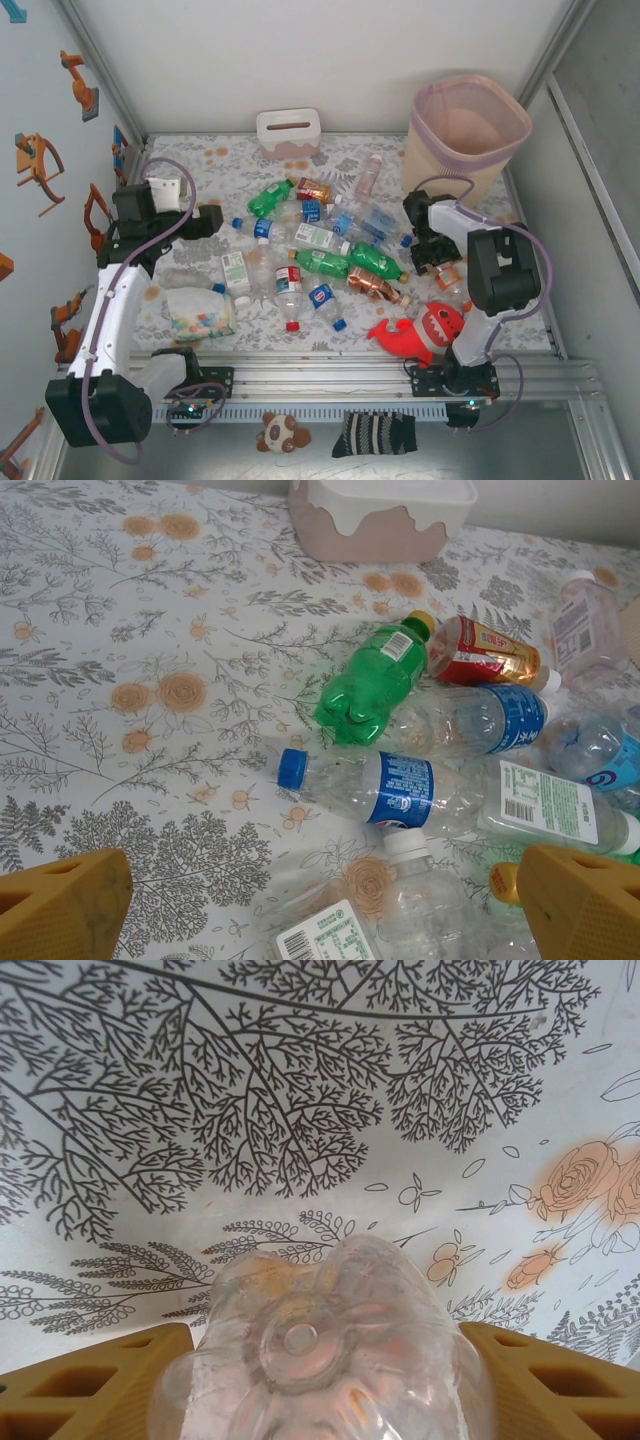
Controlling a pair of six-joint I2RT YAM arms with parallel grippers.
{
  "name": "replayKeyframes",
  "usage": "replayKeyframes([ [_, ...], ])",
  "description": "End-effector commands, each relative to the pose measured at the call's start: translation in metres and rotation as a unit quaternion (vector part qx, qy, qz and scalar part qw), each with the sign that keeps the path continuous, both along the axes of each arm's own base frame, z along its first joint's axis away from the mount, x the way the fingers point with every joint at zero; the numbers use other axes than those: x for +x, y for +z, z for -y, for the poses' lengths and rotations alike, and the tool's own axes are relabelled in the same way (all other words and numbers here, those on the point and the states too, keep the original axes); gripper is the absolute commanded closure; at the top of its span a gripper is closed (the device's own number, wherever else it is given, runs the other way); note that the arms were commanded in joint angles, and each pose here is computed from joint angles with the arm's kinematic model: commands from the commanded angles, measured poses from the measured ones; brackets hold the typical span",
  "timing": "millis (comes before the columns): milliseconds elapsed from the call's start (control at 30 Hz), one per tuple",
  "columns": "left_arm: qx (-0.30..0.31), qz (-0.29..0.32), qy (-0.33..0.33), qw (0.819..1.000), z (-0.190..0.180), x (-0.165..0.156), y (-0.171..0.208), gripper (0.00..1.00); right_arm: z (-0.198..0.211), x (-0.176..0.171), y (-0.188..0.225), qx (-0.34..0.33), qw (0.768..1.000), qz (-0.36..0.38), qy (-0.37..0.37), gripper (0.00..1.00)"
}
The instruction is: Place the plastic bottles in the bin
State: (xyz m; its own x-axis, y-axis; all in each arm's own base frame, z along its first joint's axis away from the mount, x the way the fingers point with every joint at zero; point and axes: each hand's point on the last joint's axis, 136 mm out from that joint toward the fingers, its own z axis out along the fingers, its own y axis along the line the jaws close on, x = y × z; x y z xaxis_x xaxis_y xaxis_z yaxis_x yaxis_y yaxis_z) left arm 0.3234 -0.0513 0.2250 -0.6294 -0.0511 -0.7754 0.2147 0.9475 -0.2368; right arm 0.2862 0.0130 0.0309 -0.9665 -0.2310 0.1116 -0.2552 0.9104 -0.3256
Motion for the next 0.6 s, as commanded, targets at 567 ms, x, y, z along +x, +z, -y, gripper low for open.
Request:
replayKeyframes([
  [567,0.01,0.003,0.003,1.0,-0.005,-0.004,-0.004,0.02,-0.031,0.039,0.13,0.104,0.975,0.198,-0.004,0.41],
])
